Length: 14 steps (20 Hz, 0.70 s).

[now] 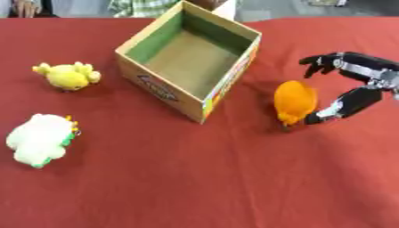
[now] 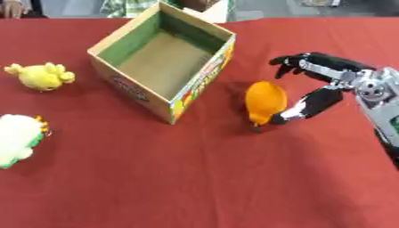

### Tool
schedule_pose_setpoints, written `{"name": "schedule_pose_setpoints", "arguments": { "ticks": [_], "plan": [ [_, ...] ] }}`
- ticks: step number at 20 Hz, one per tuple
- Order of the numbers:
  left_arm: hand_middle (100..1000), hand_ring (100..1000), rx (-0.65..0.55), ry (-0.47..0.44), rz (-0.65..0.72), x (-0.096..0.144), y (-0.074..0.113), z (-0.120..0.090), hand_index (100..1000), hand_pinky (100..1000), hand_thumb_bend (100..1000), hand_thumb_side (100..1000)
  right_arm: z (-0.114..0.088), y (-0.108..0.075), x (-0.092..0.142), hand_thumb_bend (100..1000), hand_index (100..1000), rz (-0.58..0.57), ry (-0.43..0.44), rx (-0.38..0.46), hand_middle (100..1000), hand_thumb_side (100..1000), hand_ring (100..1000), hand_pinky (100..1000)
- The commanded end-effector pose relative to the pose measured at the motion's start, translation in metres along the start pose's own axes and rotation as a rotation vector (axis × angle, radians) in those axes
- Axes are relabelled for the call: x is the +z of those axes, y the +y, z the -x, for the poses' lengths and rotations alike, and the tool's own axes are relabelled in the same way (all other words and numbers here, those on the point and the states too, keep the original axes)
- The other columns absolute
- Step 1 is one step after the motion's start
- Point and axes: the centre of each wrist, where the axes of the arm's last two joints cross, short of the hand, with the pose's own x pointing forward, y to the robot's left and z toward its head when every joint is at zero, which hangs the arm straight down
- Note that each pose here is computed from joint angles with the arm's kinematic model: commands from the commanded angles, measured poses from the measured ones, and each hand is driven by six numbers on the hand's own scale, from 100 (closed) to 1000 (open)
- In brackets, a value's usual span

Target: Pick up objects on the table and place them in the box.

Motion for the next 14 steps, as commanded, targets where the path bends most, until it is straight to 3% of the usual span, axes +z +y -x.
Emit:
{"name": "schedule_pose_setpoints", "arguments": {
  "ticks": [1, 7, 14],
  "plan": [
    [574, 520, 0.003, -0.025, -0.005, -0.006, 0.003, -0.004, 605, 474, 100, 462, -0.001, -0.007, 0.0, 750, 935, 0.022, 0.007, 0.031, 696, 471, 862, 853],
    [573, 519, 0.007, -0.024, -0.006, -0.006, 0.002, -0.004, 605, 474, 100, 463, 0.001, 0.003, -0.008, 692, 843, 0.013, 0.022, 0.056, 598, 447, 832, 828],
    [568, 517, 0.01, -0.021, -0.005, -0.005, 0.002, -0.004, 604, 473, 100, 463, 0.002, 0.011, -0.012, 515, 729, 0.023, 0.028, 0.076, 469, 447, 756, 782]
  ]
}}
